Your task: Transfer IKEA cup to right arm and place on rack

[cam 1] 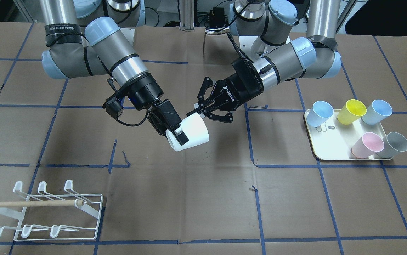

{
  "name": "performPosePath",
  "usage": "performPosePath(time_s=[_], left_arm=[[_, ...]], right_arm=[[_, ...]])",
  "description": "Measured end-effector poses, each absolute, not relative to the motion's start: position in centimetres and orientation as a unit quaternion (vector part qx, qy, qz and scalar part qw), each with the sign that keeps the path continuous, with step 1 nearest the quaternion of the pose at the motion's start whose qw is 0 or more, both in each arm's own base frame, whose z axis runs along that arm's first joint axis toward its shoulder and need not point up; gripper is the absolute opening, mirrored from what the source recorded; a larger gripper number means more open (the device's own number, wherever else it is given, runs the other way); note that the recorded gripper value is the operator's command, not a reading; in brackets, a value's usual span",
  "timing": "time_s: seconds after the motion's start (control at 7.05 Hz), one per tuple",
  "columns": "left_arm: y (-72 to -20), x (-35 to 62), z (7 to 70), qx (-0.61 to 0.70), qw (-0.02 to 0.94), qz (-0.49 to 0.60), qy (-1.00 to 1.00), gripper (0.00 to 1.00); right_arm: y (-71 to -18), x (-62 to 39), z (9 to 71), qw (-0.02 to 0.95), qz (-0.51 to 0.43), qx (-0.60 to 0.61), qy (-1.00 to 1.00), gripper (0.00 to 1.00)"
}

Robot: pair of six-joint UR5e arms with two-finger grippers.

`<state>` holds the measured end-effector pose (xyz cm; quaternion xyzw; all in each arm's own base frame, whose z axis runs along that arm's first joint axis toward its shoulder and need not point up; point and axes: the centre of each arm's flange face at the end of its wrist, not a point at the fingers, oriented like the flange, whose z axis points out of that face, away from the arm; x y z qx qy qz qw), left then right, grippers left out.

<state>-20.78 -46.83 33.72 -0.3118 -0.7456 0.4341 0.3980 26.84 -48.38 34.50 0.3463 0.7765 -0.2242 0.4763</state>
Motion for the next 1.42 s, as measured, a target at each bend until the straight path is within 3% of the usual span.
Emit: performPosePath(time_s=[0.57,0.85,1.13,1.28,1.42], left_arm=[[-47.0,-20.6,34.0,-0.309,0.384,0.440,-0.751,0.58],[-47.1,-20.4,34.1,-0.306,0.375,0.443,-0.755,0.98],[-47.0,-20.2,34.7,-0.303,0.373,0.446,-0.755,0.99],[-47.0,-19.7,35.0,-0.296,0.371,0.450,-0.757,0.99],[-47.2,-18.6,35.5,-0.285,0.370,0.455,-0.758,0.99]], right_arm=[[-48.6,26.9,35.0,0.480,-0.226,0.344,0.774,0.45],[-48.6,26.9,35.2,0.482,-0.228,0.343,0.774,0.43],[-48.7,26.9,35.3,0.482,-0.228,0.343,0.773,0.41],[-48.9,26.7,35.4,0.482,-0.230,0.343,0.772,0.36],[-49.4,26.5,35.7,0.483,-0.234,0.343,0.771,0.24]])
